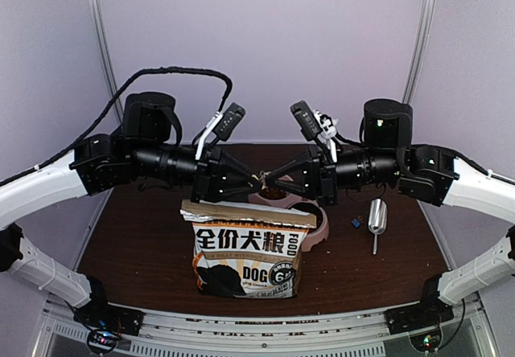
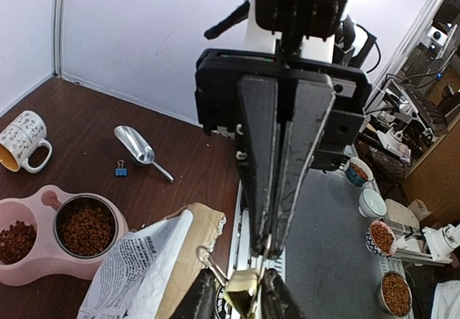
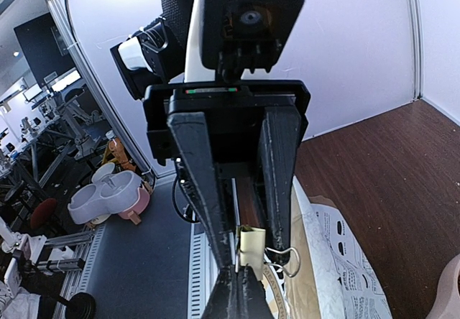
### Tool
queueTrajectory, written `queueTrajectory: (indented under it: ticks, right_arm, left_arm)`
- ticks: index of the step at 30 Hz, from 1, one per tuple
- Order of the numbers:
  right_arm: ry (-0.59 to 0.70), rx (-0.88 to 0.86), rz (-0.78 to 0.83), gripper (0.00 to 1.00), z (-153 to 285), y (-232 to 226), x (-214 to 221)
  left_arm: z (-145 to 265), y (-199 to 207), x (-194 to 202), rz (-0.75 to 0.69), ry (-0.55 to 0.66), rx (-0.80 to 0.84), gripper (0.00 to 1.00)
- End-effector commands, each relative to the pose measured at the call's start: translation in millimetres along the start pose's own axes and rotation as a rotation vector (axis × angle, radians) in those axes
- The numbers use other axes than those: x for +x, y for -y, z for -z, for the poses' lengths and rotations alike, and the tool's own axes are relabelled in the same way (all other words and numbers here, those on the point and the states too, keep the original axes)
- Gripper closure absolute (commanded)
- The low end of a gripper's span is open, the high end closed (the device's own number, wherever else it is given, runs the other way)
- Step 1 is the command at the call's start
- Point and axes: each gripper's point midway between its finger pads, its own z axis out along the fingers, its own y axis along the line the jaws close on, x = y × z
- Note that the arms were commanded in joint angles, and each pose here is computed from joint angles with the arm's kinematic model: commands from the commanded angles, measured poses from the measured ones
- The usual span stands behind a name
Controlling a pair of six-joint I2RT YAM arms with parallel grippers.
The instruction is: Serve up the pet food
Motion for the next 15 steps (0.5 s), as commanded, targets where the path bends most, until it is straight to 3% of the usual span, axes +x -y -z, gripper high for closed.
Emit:
queueTrajectory:
  ticks: [1, 4, 11, 15]
  right_arm:
    - [0.047, -0.025, 0.034, 1.00, 4.9, -11.4, -18.9]
    - [0.051, -0.024, 0.036, 1.00, 5.3, -11.6, -19.7]
    - [0.024, 0.008, 0.025, 1.00, 4.3, -5.0, -13.6]
    - [0.010, 0.023, 0.020, 0.87, 6.3, -3.4, -11.9]
  left_arm:
    - [3.4, 11.9, -19.5, -0.042, 0.061, 0.036, 0.78]
    - [3.6, 12.6, -19.0, -0.041, 0.060, 0.040, 0.87]
    - [6.5, 15.8, -21.2, -0.048, 0.070, 0.048, 0.93]
    - [7.1, 15.2, -21.9, -0.051, 0.074, 0.041, 0.97]
